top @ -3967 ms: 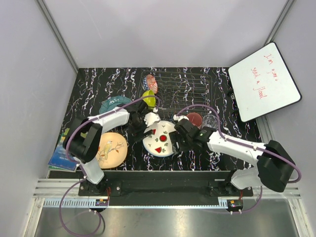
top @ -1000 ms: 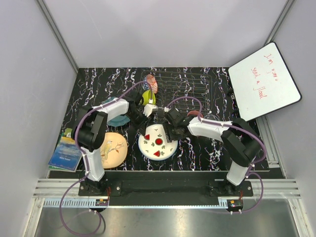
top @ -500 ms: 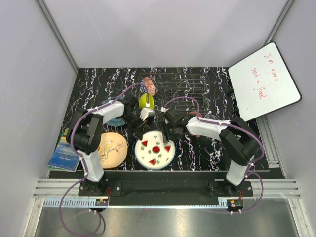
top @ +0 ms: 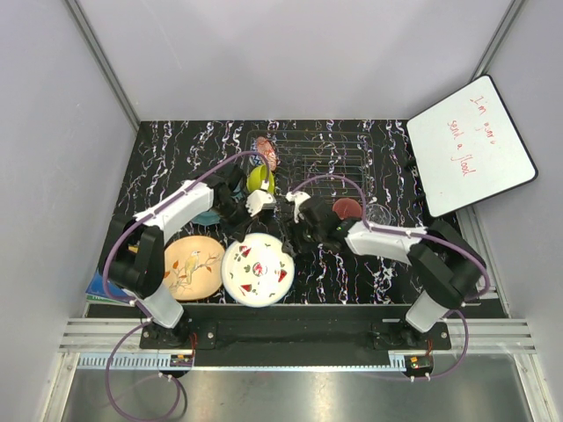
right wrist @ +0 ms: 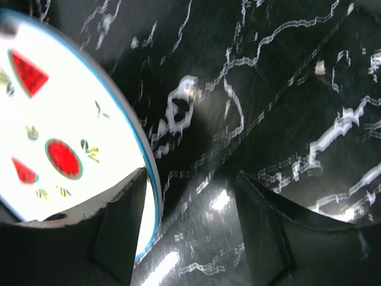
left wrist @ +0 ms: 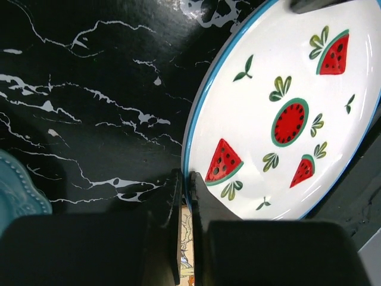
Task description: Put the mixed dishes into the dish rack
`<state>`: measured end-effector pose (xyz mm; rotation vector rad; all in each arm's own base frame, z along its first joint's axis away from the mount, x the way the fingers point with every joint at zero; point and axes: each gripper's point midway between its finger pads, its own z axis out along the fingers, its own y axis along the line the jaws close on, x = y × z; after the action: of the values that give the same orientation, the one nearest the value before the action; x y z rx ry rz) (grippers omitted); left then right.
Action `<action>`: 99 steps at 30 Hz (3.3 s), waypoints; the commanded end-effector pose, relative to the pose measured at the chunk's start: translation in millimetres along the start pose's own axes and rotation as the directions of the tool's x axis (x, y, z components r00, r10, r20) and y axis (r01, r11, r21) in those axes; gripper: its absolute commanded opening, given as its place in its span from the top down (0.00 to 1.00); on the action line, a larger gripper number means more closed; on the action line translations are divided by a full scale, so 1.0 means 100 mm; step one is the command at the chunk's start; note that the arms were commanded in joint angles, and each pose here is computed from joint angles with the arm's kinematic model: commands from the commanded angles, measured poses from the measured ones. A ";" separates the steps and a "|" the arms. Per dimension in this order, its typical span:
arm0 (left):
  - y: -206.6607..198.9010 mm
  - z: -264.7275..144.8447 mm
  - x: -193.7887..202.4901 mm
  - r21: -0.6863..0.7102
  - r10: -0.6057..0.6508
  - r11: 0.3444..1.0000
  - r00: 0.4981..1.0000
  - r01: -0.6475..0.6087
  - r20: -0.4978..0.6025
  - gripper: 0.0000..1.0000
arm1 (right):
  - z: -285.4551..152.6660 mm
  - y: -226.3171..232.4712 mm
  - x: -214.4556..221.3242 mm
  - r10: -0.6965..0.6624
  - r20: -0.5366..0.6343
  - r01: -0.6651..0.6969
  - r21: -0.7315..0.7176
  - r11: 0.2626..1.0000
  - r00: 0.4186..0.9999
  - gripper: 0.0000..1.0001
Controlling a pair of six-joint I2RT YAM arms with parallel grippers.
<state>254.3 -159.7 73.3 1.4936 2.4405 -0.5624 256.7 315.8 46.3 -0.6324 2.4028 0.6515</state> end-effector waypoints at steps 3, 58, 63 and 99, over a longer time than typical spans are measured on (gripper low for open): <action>0.18 -0.17 -0.29 -0.094 0.097 0.991 0.994 -0.092 0.054 1.00 | -0.42 0.21 -0.25 -0.127 0.295 0.173 -0.136 0.975 0.947 0.32; 0.13 -0.86 -1.45 -0.260 0.438 0.893 0.842 -0.368 0.315 1.00 | -0.22 0.45 -0.59 -0.014 0.362 0.184 -0.440 0.879 0.932 0.37; 0.17 -0.88 -1.49 -0.275 0.444 0.888 0.841 -0.368 0.310 1.00 | -0.26 0.49 -0.63 0.005 0.337 0.174 -0.498 0.850 0.941 0.65; 1.28 -3.06 -0.86 -0.148 -0.189 0.851 0.557 0.504 0.809 0.03 | -1.94 0.32 -2.16 -0.535 0.568 0.558 0.154 0.815 0.625 1.00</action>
<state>402.0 -87.3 304.2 0.6382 2.0520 -0.5089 307.3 301.1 230.2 -0.9508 1.7806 0.6901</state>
